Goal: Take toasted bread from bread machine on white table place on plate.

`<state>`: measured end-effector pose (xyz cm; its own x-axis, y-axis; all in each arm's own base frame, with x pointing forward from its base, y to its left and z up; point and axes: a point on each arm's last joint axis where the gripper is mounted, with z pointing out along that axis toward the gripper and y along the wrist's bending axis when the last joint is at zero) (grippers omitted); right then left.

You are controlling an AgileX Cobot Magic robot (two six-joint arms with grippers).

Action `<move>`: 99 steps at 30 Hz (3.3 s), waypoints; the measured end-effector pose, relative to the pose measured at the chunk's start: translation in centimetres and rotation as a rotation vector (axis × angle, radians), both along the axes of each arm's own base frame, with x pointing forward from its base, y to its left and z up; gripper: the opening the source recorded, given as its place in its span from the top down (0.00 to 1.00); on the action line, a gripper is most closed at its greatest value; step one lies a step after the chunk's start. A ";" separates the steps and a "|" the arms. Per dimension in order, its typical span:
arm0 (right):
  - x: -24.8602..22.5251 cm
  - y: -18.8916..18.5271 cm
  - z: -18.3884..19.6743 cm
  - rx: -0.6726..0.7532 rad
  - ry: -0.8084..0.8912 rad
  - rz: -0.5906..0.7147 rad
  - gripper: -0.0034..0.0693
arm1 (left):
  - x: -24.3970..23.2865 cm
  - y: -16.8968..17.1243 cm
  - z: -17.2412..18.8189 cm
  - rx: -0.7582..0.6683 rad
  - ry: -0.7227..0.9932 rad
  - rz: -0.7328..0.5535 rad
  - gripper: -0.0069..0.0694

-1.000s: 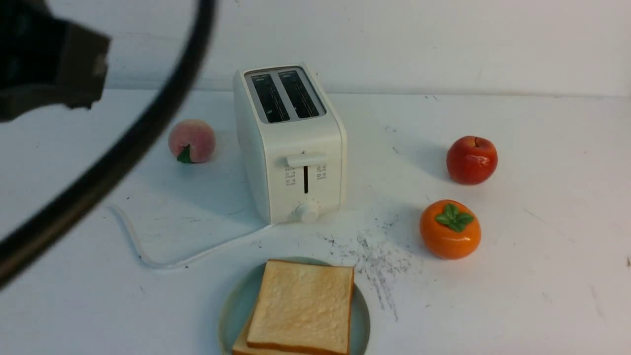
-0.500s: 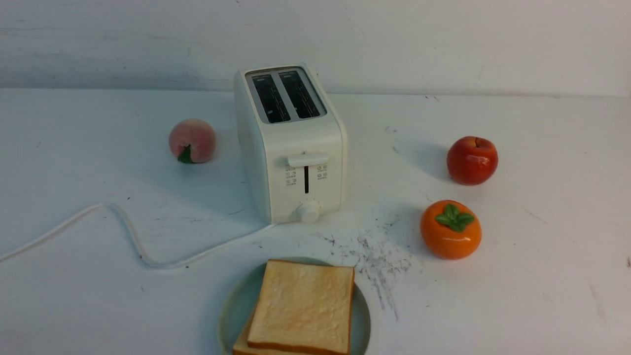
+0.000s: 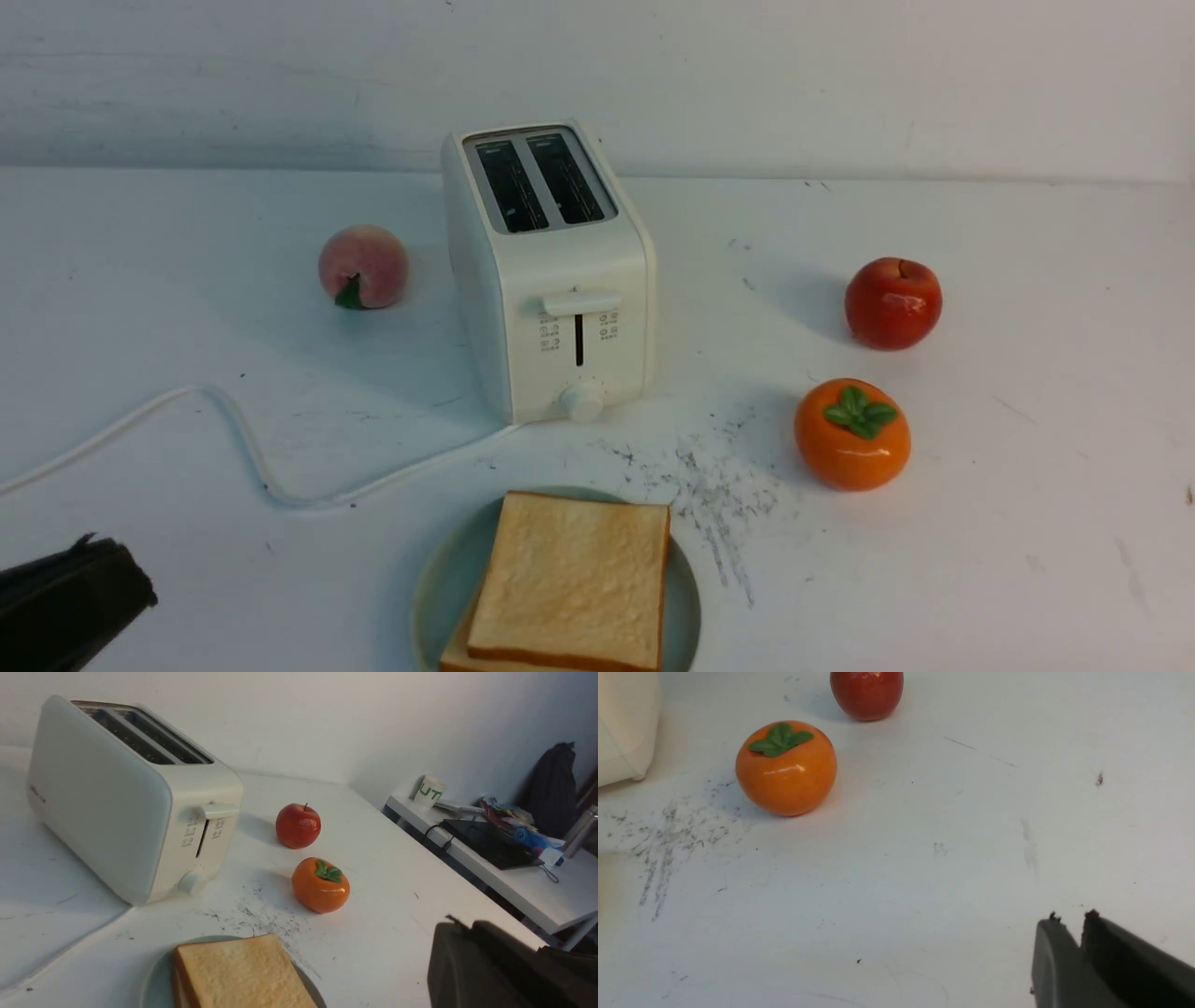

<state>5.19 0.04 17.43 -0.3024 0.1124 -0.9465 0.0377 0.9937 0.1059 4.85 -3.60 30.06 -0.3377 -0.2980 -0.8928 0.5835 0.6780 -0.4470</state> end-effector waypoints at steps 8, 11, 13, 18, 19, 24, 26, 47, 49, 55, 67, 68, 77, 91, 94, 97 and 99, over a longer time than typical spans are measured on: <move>0.0 0.0 0.0 0.000 0.000 0.000 0.82 | 0.1 0.0 -0.6 0.008 0.056 0.010 0.88; 0.0 0.0 0.0 0.000 0.000 0.000 0.82 | 0.0 -0.1 -0.7 -0.015 0.086 -0.001 0.87; 0.0 0.0 0.0 0.000 0.000 0.000 0.82 | -0.2 -0.2 -0.8 -0.054 0.145 -0.019 0.87; 0.0 0.0 0.0 0.000 0.000 0.000 0.82 | -0.4 -0.9 -2.7 -0.113 0.265 -0.065 0.86; 0.0 0.0 0.0 0.000 0.000 0.000 0.82 | -0.4 -1.1 -3.2 -0.115 0.287 -0.072 0.86; 0.0 0.0 0.0 0.000 0.000 0.000 0.82 | -0.3 -1.1 -6.2 -0.052 0.333 -0.035 0.86; 0.0 0.0 0.0 0.000 0.000 0.000 0.81 | 0.0 -1.0 -6.9 -0.003 0.310 0.004 0.86; 0.0 0.0 0.0 0.000 0.000 0.000 0.78 | 0.1 3.1 -10.0 0.216 0.143 0.625 0.84; 0.0 0.0 0.0 0.000 0.000 0.000 0.78 | 0.1 3.1 -11.6 0.230 0.180 0.624 0.84; 0.0 0.0 0.0 0.000 0.000 0.000 0.76 | 0.3 3.0 -13.3 0.227 0.214 0.613 0.84; 0.0 0.0 0.0 0.000 0.000 0.000 0.76 | 0.2 2.7 -13.2 0.231 0.201 0.548 0.82; 0.0 0.0 0.0 0.000 0.000 0.000 0.76 | 0.3 2.7 -13.2 0.230 0.202 0.553 0.82; 0.0 0.0 0.0 0.000 0.000 0.000 0.75 | 0.3 3.2 -13.2 0.254 0.195 0.623 0.81; 0.0 0.0 0.0 0.000 0.000 0.000 0.73 | 0.3 2.9 -13.2 0.260 0.185 0.564 0.79; 0.0 0.0 0.0 0.000 0.000 0.000 0.72 | 0.3 2.9 -13.2 0.262 0.185 0.564 0.79; 0.0 0.0 0.0 0.000 0.000 0.000 0.72 | 0.3 2.9 -13.2 0.262 0.184 0.564 0.79; 0.0 0.0 0.0 0.000 0.000 0.000 0.72 | 0.3 2.9 -13.2 0.262 0.184 0.564 0.79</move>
